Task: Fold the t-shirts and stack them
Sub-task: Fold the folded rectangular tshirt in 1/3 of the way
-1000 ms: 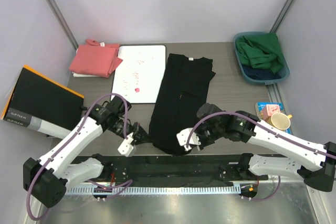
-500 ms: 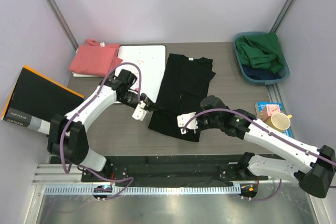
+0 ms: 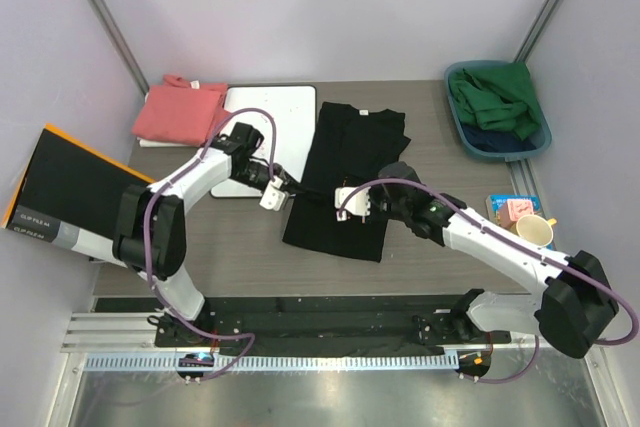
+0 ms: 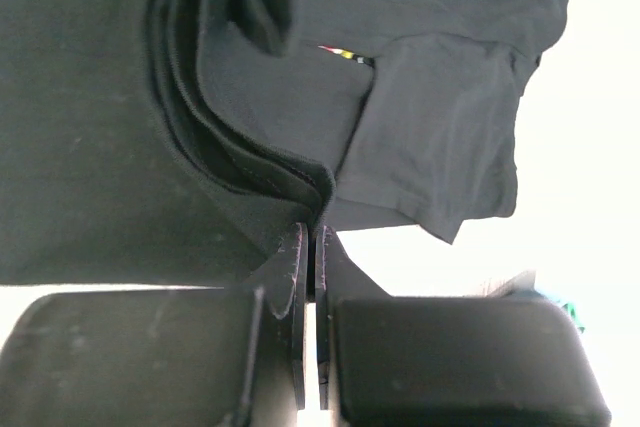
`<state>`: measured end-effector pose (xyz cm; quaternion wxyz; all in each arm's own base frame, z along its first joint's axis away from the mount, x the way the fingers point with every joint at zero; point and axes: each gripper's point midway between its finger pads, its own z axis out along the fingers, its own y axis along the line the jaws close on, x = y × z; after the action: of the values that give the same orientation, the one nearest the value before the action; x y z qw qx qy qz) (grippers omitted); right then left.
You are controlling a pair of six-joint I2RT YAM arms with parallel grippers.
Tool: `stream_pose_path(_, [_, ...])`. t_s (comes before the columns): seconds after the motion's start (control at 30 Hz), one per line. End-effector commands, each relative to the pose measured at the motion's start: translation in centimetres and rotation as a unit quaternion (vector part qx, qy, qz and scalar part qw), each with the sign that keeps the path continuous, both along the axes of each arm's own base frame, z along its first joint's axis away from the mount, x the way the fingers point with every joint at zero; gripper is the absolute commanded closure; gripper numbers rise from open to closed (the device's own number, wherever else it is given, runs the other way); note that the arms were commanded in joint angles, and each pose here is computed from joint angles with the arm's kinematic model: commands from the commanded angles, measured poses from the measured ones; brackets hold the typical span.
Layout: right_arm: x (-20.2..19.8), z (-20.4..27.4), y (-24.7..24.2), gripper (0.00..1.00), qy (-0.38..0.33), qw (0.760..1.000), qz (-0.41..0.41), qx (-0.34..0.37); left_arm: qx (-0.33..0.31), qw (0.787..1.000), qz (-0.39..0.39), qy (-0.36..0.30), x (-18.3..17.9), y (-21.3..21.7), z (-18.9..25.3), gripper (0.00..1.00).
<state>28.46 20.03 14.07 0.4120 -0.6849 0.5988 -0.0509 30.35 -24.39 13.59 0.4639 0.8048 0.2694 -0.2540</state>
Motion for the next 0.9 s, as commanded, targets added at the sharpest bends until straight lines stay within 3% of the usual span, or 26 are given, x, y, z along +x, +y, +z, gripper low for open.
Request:
stream_pose_path(0.0, [2.7, 1.1, 0.1, 0.99, -0.042, 0.999, -0.021, 0.022, -0.047, 0.997, -0.014, -0.067, 2.9, -1.4, 1.9, 1.0])
stream_pose_path(0.47, [4.3, -1.7, -2.1, 0.98, -0.026, 0.998, -0.053, 0.013, -0.043, 0.996, 0.0, -0.078, 6.7, -2.3, 0.7, 0.93])
stream_pose_path(0.63, [5.7, -2.4, -3.1, 0.78, -0.044, 0.995, -0.086, 0.012, -0.037, 0.996, 0.013, -0.075, 7.7, -2.4, 0.0, 0.91])
stream_pose_path(0.67, [6.9, -2.0, -3.3, 0.64, -0.071, 0.992, -0.107, 0.017, -0.036, 0.996, 0.017, -0.075, 7.9, -2.4, -0.2, 0.9])
stream_pose_path(0.77, [9.1, -1.1, -4.8, 0.49, -0.134, 0.976, -0.169, 0.025, -0.038, 0.996, 0.037, -0.075, 8.6, -2.3, -0.5, 0.74])
stream_pose_path(0.83, [10.1, -1.1, -5.3, 0.42, -0.153, 0.967, -0.201, 0.028, -0.036, 0.995, 0.052, -0.074, 8.8, -2.1, -1.2, 0.71])
stream_pose_path(0.87, [10.6, -0.5, -5.3, 0.38, -0.166, 0.963, -0.21, 0.035, -0.05, 0.992, 0.07, -0.088, 9.7, -2.3, -0.2, 0.64])
